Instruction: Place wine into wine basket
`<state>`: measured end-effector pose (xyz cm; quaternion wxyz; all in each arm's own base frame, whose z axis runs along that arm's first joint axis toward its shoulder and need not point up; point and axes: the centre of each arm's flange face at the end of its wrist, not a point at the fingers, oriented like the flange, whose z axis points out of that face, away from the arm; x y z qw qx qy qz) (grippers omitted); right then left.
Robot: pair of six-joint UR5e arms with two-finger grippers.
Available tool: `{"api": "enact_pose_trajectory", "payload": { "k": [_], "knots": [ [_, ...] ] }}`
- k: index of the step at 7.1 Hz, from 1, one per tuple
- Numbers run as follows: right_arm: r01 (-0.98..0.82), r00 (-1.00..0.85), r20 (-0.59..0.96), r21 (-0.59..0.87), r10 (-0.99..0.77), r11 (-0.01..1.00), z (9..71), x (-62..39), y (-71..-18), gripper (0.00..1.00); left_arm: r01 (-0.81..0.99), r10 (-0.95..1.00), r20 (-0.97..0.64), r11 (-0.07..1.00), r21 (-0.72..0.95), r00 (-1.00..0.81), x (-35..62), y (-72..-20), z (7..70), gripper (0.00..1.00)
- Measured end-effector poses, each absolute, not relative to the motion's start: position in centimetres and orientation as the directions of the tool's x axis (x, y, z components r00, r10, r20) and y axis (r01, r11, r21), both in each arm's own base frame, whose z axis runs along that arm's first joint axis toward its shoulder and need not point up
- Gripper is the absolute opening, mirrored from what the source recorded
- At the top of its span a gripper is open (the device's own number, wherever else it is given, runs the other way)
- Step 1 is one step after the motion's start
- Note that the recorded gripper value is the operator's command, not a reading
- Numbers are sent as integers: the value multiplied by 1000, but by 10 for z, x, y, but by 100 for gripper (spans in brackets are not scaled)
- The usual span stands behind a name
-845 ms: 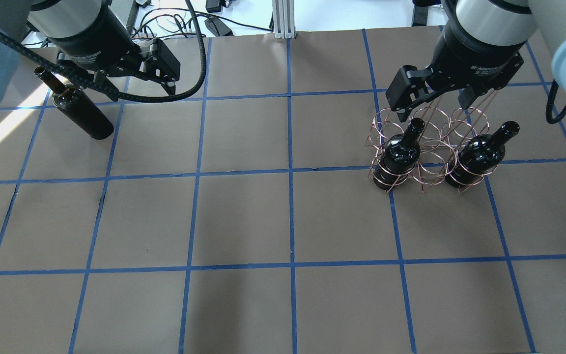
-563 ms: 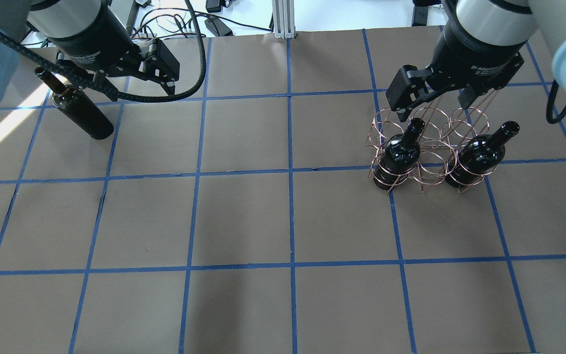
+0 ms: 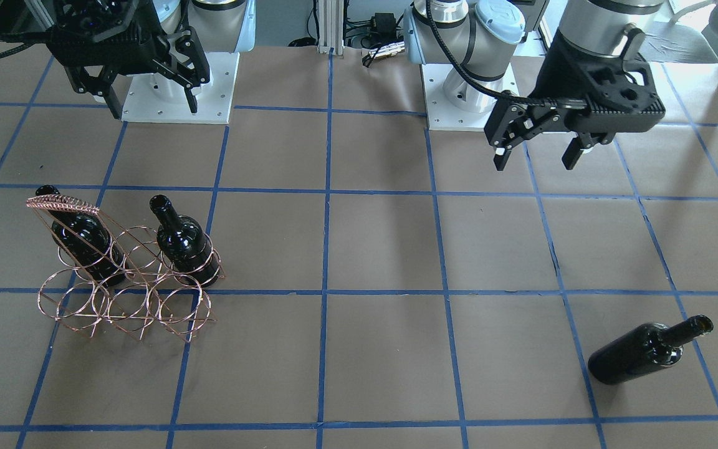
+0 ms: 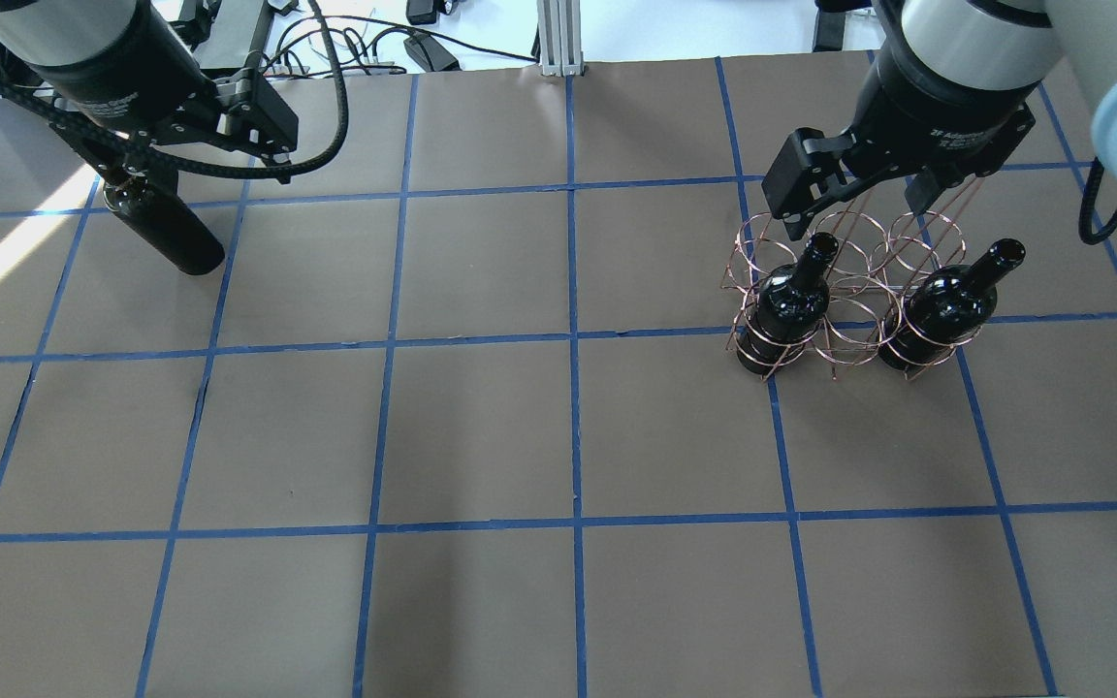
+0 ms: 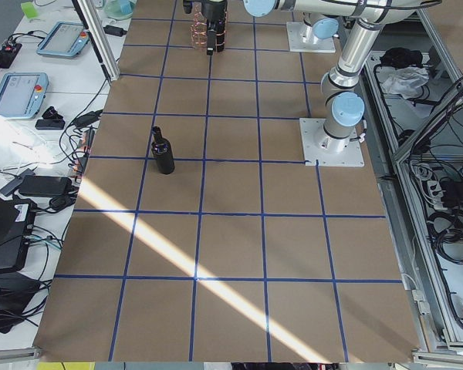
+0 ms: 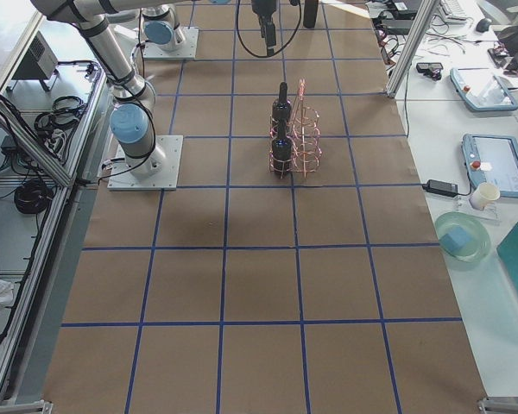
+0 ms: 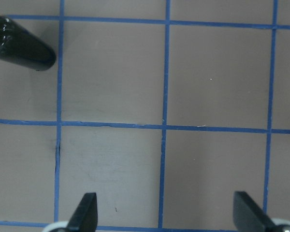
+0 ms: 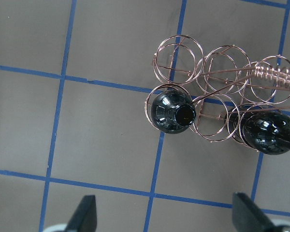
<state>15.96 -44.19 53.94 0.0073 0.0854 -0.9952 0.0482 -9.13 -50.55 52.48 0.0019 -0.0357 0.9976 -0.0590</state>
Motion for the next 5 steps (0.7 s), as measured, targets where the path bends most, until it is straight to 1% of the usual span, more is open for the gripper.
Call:
{"api": "enact_pose_trajectory", "payload": {
  "k": [2,3,5],
  "knots": [
    [-171,-985,23,-94,-170,981,539,160,-442,100,-82,-82,-3,997,-11,-997,-10,-518,482,100],
    [-171,-985,23,-93,-170,981,539,160,-442,100,-54,-54,5,998,24,-999,32,-523,462,100],
    [-172,-985,23,-92,-170,981,538,160,-443,100,57,57,1,998,7,-998,88,-548,445,100]
  ]
}}
